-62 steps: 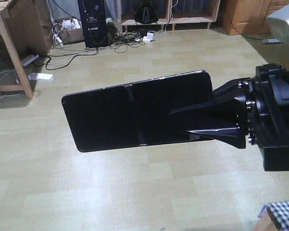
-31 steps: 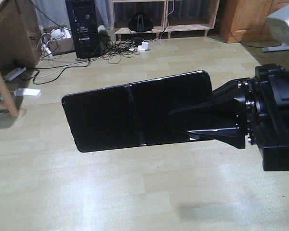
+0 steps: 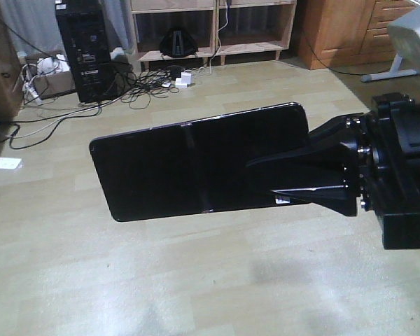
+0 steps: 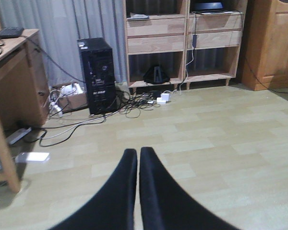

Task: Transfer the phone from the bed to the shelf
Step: 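Hold the phone raised in the right gripper while the base turns away, then carry the phone in the right gripper toward the wooden shelf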

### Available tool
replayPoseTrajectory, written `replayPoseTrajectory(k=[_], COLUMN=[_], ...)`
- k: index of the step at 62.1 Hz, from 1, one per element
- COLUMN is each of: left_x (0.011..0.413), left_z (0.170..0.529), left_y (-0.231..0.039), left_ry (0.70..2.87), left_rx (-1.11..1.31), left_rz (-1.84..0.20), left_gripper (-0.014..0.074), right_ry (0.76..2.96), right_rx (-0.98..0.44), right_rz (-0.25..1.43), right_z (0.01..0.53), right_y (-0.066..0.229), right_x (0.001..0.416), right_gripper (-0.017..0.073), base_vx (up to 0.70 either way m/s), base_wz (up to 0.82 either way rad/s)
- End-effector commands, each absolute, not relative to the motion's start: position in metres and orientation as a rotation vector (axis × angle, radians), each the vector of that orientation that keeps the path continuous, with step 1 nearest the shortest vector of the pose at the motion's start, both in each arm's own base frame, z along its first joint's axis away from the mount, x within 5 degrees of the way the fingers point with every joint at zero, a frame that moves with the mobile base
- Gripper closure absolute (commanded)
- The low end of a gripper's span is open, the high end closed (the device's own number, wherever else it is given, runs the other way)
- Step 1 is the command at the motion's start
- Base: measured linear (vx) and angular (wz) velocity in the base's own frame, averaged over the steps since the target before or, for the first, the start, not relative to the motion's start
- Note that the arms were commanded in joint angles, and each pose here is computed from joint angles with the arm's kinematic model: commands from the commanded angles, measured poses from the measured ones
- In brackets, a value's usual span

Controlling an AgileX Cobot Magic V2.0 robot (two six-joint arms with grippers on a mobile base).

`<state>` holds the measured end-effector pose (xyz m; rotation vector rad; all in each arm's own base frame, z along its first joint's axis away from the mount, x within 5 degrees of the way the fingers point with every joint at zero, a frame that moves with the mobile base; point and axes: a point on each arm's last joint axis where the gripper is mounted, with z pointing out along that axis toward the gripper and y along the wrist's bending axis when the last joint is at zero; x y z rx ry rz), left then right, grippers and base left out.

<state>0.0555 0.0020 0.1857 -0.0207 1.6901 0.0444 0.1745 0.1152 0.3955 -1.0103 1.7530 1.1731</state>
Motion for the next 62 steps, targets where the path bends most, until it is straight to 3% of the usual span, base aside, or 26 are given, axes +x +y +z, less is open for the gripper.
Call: replayPoseTrajectory(k=[1,62], left_x=[0.056,0.056], left_z=[0.1901,0.1901], left_y=[0.0018,0.0018], left_ry=[1.619,1.619], left_rx=[-0.023,-0.023], left_rz=[0.034,0.034], left_gripper=[0.0592,0.0592], right_ry=[1.643,1.643], right_rx=[-1.021,-1.022], right_rz=[1.268,1.267], right_z=[0.4142,0.4142], right_y=[0.117,0.1169], right_x=[0.1629,0.1629], right_gripper=[0.0561,0.0561], base_vx=[0.41,0.4], base_wz=[-0.13,-0.1])
